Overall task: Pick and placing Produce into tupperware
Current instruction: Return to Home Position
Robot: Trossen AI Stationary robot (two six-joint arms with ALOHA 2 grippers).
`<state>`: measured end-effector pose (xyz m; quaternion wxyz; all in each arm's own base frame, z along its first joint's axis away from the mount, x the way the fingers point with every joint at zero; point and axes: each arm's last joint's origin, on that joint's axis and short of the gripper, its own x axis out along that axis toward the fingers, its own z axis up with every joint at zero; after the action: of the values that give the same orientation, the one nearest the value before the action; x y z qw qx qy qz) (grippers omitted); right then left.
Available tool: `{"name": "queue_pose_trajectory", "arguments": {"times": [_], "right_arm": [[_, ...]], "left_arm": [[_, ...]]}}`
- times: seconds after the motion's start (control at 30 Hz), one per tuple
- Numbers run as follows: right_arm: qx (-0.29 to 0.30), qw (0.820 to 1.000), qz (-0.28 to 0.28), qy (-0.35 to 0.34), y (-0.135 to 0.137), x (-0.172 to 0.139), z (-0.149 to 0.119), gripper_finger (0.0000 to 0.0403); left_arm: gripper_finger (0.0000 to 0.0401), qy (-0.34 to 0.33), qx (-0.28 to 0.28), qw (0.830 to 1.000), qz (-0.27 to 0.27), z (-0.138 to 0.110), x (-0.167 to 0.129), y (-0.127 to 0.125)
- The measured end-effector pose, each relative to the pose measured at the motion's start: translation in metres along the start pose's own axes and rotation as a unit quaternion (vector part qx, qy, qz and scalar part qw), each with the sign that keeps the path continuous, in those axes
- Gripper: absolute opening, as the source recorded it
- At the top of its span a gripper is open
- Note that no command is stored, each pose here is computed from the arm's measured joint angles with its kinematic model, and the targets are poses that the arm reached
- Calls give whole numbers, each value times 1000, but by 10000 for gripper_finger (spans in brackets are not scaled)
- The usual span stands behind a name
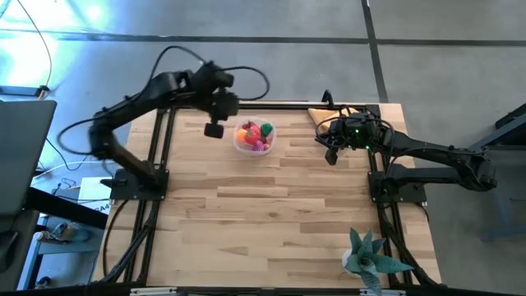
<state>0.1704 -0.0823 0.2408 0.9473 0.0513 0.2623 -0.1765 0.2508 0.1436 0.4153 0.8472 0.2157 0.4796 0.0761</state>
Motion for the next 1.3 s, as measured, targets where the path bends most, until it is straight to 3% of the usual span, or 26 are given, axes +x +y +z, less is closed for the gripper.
{"name": "queue_pose_trajectory", "arguments": {"times": [0.27, 0.6, 0.83, 0.97, 1.13, 1.3], "right_arm": [[0, 1000, 0, 0, 0, 0, 0, 44], [2, 1000, 0, 0, 0, 0, 0, 44], [78, 997, 2, -27, 0, 0, 5, 44], [104, 992, 33, -68, 1, -1, 13, 44], [133, 977, 111, -121, 5, -4, 26, 44], [124, 967, 169, -143, 8, -7, 31, 44]], "left_arm": [[3, -80, 19, 996, 37, -38, -13, -36], [4, -147, 18, 986, 76, -93, -10, -88], [3, -189, 2, 978, 93, -119, -23, -112], [1, -218, -6, 969, 116, -130, -30, -122], [1, -232, -18, 964, 127, -143, -33, -133], [2, -233, -31, 961, 148, -155, -36, -143]]}}
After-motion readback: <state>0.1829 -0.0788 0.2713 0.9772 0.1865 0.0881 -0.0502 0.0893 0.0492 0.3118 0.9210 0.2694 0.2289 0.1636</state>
